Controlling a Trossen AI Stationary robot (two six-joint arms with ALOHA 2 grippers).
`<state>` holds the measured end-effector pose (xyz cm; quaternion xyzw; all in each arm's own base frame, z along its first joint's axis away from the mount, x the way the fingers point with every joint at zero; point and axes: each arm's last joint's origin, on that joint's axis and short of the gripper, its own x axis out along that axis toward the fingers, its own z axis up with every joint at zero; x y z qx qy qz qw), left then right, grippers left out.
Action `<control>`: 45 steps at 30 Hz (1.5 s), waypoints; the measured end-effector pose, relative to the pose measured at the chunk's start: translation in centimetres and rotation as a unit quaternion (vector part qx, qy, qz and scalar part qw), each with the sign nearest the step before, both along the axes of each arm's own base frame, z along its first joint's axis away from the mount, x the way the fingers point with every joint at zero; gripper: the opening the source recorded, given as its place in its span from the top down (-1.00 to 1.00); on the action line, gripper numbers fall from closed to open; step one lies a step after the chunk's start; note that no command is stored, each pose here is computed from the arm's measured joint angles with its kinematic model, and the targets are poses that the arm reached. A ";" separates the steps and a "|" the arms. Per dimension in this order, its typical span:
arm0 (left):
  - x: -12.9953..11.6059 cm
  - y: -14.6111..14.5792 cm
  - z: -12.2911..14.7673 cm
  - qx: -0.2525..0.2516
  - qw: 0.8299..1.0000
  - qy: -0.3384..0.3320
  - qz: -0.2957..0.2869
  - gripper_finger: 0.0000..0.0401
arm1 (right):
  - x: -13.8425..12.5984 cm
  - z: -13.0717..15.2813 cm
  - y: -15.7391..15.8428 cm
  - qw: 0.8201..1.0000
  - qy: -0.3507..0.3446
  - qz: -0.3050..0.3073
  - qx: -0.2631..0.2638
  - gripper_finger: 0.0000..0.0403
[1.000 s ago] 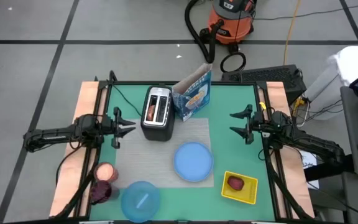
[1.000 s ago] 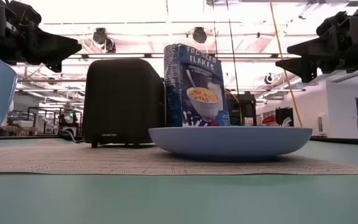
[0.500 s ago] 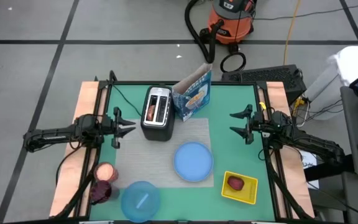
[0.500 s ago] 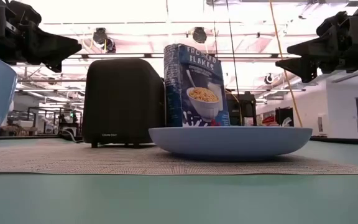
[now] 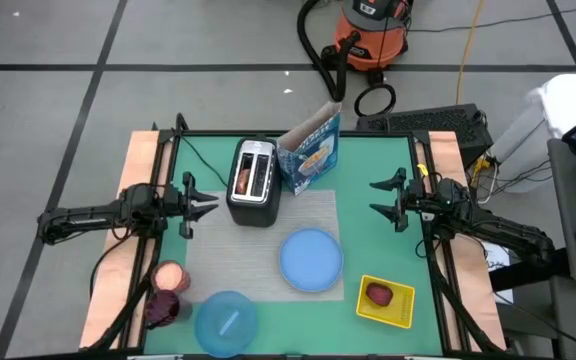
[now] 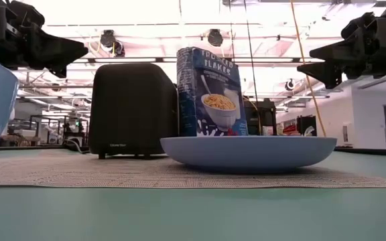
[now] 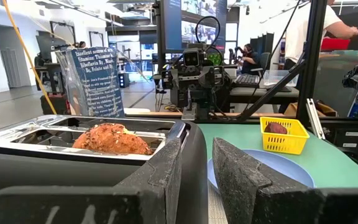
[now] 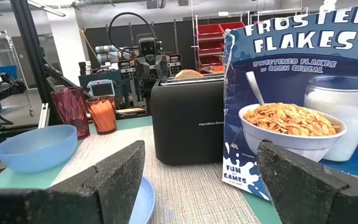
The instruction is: Arrange a breakfast setting
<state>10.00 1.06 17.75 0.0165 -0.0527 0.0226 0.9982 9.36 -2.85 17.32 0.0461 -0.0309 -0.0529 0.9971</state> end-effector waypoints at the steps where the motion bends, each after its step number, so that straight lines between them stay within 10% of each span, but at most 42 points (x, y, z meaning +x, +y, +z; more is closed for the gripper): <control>1: 0.0 0.0 0.0 0.000 1.000 0.000 0.000 0.52 | 0.0 0.0 0.0 1.000 0.000 0.000 0.000 -0.48; 45: -0.1 0.0 0.4 -0.030 0.999 -0.022 -0.001 0.52 | 0.0 0.0 0.0 1.000 0.000 0.000 0.000 -0.48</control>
